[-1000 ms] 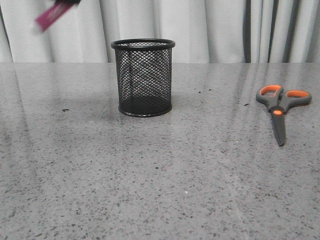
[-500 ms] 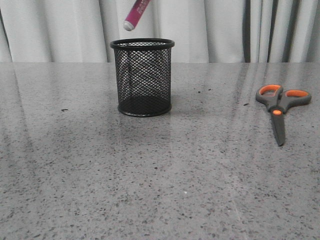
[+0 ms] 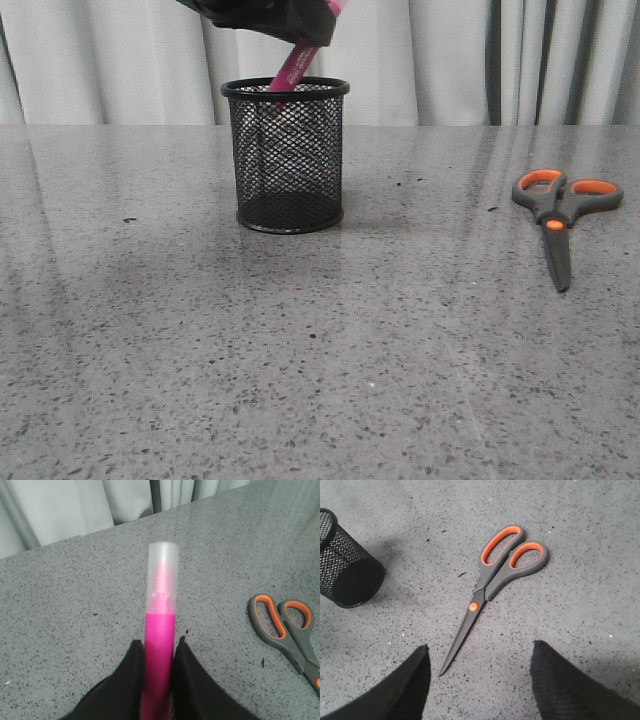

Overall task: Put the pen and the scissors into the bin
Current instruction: 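Lower the highlighter into the cup and open the left gripper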

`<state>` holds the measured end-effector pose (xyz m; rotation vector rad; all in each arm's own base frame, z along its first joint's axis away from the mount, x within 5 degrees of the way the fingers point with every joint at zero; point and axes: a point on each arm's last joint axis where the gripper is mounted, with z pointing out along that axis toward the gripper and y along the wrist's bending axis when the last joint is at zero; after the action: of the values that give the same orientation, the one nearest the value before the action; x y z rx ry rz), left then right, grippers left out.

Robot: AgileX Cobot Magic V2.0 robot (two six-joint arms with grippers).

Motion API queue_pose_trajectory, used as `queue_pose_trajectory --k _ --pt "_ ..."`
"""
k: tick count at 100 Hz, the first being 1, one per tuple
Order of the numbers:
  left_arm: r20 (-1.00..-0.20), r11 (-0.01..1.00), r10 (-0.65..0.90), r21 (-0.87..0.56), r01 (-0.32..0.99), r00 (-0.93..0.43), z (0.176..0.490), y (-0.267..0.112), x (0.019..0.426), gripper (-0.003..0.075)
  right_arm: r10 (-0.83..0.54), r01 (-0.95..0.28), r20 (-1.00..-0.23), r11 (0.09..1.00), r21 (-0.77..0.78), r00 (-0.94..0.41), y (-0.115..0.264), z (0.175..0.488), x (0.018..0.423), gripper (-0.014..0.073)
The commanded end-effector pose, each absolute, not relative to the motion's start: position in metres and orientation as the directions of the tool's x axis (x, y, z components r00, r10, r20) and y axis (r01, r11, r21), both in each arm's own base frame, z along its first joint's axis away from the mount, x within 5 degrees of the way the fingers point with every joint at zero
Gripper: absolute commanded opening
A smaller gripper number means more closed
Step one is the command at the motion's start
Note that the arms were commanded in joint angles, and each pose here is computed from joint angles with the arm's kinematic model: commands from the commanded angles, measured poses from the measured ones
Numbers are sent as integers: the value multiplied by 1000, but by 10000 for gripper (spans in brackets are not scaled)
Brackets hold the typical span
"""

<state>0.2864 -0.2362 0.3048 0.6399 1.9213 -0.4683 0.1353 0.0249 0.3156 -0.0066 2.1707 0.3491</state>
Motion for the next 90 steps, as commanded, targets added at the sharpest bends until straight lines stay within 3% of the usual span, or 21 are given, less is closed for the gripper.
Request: queue_pose_trajectory --k 1,10,28,34,60,76,90 --pt "-953 780 143 -56 623 -266 333 -235 284 -13 139 -133 -854 963 235 -501 23 331 141 394" --pt "-953 780 144 -56 623 -266 333 -235 284 52 139 -133 -854 963 235 -502 23 331 141 394" --pt "-947 784 137 -77 617 -292 332 -235 283 337 135 -135 -844 962 236 -519 23 329 140 394" --pt "-946 784 138 -76 617 -293 331 -235 283 372 133 -136 -841 962 237 -524 24 329 140 394" --pt "-966 783 82 -89 616 -244 363 -221 268 302 122 -143 -818 960 241 -562 25 326 137 394" --pt "-971 817 78 -66 572 -224 387 -189 261 240 116 -145 -807 959 242 -580 25 324 136 393" --pt "-978 858 57 -56 510 -203 401 -157 256 238 117 -140 -785 958 251 -608 26 320 143 393"
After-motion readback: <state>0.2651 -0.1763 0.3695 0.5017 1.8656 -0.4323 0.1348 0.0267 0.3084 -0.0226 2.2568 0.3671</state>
